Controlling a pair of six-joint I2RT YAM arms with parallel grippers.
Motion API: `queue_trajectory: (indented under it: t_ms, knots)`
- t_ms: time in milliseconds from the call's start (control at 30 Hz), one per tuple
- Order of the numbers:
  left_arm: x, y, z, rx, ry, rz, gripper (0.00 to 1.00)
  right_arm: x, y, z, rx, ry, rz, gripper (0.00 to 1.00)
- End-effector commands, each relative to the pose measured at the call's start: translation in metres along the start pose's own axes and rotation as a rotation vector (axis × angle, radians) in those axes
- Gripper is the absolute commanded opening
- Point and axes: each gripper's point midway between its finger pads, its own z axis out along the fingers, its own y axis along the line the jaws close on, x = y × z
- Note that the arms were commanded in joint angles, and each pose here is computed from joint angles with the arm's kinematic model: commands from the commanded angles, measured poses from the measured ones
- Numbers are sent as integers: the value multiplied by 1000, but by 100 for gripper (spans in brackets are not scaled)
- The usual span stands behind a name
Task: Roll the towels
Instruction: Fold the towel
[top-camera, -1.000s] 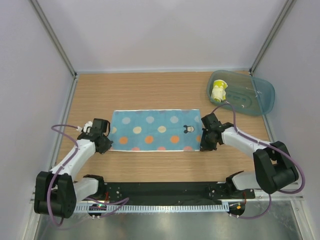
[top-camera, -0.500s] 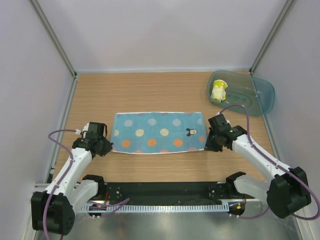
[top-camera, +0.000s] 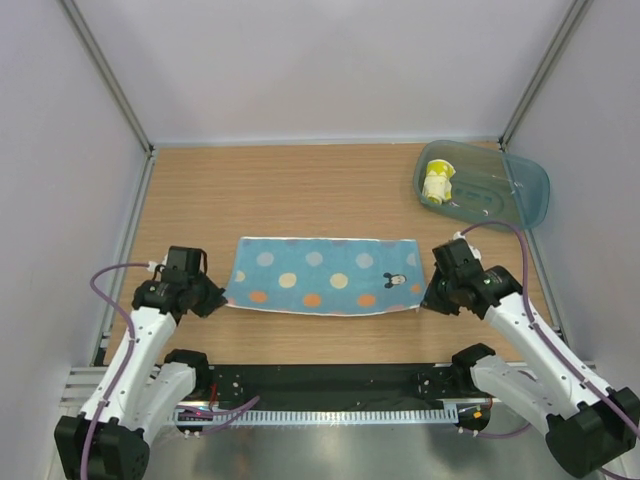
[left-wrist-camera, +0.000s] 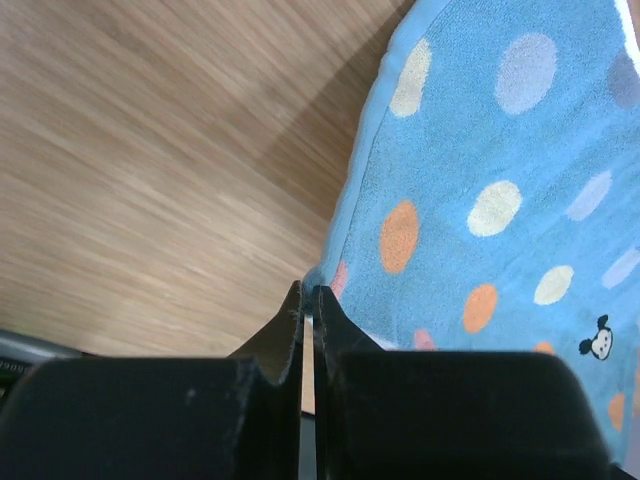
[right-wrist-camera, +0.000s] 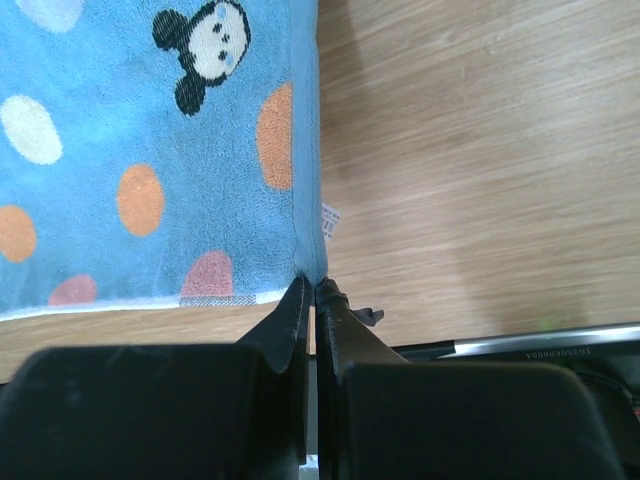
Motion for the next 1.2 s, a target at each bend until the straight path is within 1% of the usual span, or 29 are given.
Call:
queue_trajectory:
  t_ms: [0,200,300,433,600,667,900,1000,1167]
  knots:
    - [3,-5,-21,11,32,6,0,-7,1,-17,-5,-32,29,1]
    - [-1,-8,-36,23,26,50,0,-13,8,-23,-22,-40,19,1]
    - [-10,-19,-42,34,15,87,0,-24,18,-24,-29,-46,9,1]
    - [-26,-33,-40,13,7,127,0,-46,29,-25,-16,-72,-18,1]
    - [-45,-53,-27,-26,18,167,0,-72,31,-8,33,-74,-20,1]
    - [-53,-65,-24,-13,9,179,0,-78,33,-2,27,-66,-27,1]
    - [-69,-91,2,-41,47,211,0,-96,45,23,28,-30,-33,1]
    - [-76,-97,10,-55,43,219,0,-102,48,31,34,-19,-39,1]
    - [-81,-103,31,-94,72,236,0,-111,50,42,45,-7,-34,1]
